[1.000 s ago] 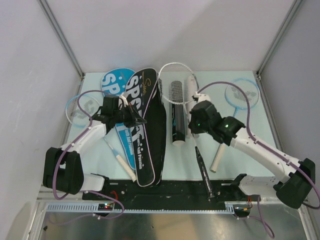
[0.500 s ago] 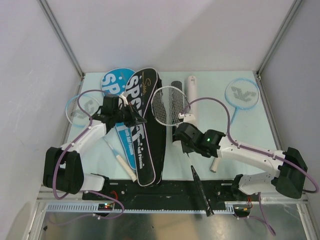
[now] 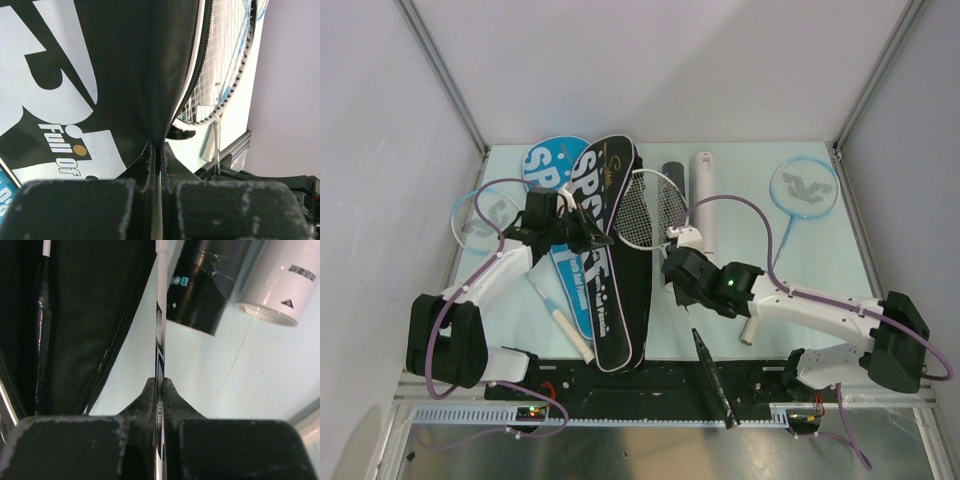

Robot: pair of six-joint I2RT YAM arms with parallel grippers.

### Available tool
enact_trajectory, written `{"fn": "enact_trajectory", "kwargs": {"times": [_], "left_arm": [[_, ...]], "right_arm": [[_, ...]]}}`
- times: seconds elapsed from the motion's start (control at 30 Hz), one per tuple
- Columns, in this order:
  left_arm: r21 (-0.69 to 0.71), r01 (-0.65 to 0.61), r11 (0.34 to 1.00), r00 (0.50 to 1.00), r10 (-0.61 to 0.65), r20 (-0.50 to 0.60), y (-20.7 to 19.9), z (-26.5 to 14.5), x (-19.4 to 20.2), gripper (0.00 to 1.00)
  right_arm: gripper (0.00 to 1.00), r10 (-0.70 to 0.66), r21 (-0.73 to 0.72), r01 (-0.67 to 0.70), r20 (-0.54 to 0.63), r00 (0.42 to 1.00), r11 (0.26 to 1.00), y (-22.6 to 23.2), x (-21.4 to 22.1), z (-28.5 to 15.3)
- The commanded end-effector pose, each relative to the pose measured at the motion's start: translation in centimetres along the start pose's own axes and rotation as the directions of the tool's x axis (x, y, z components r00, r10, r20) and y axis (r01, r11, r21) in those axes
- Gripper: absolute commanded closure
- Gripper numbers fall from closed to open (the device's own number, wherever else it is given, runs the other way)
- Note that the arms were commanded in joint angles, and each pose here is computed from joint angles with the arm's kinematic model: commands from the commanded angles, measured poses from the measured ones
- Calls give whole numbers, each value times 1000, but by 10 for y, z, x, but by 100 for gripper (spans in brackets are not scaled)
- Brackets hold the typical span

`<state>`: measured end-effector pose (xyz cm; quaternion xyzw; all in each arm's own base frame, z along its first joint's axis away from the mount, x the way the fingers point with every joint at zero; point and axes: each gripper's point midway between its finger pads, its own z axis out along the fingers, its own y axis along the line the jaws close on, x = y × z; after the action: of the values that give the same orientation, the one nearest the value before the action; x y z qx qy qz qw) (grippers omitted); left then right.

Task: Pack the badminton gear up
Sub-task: Place the racket in the racket bag.

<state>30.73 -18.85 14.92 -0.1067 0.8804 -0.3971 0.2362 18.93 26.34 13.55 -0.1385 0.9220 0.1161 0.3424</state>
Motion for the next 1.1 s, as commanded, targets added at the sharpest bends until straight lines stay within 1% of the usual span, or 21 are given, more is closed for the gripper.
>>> {"fn": "enact_trajectory", "kwargs": {"times": [0.0, 0.2, 0.43, 0.63, 0.7, 0.9, 0.97, 1.0, 1.07], "left_arm": [[63, -36, 997, 999, 33, 37, -22, -6, -17, 100], [59, -33, 998, 999, 32, 15, -21, 0, -11, 100], [47, -17, 999, 1000, 17, -4, -18, 5, -6, 100], [48, 9, 999, 1000, -8, -9, -19, 4, -2, 100], [50, 14, 999, 1000, -14, -7, -20, 3, -1, 100], [48, 26, 999, 1000, -26, 2, -20, 3, 0, 100], [43, 30, 999, 1000, -30, 1, -19, 4, -1, 100], [40, 32, 999, 999, -32, 1, -18, 5, -1, 100], [33, 35, 999, 999, -35, 2, -16, 6, -2, 100]], "right_arm": [[100, -9, -52, 16, 119, 993, 999, 29, -38, 16], [100, -22, -100, 35, 132, 991, 994, 57, -61, 45], [100, 15, -168, 23, 220, 975, 985, 83, -106, 68], [100, 108, -211, -39, 326, 939, 977, 101, -136, 89], [100, 147, -230, -70, 337, 930, 971, 107, -141, 100], [99, 218, -278, -128, 321, 921, 952, 124, -143, 129], [92, 223, -303, -130, 299, 928, 944, 130, -139, 132], [84, 223, -312, -129, 288, 931, 941, 131, -138, 131], [72, 201, -324, -112, 257, 945, 939, 132, -133, 125]]}}
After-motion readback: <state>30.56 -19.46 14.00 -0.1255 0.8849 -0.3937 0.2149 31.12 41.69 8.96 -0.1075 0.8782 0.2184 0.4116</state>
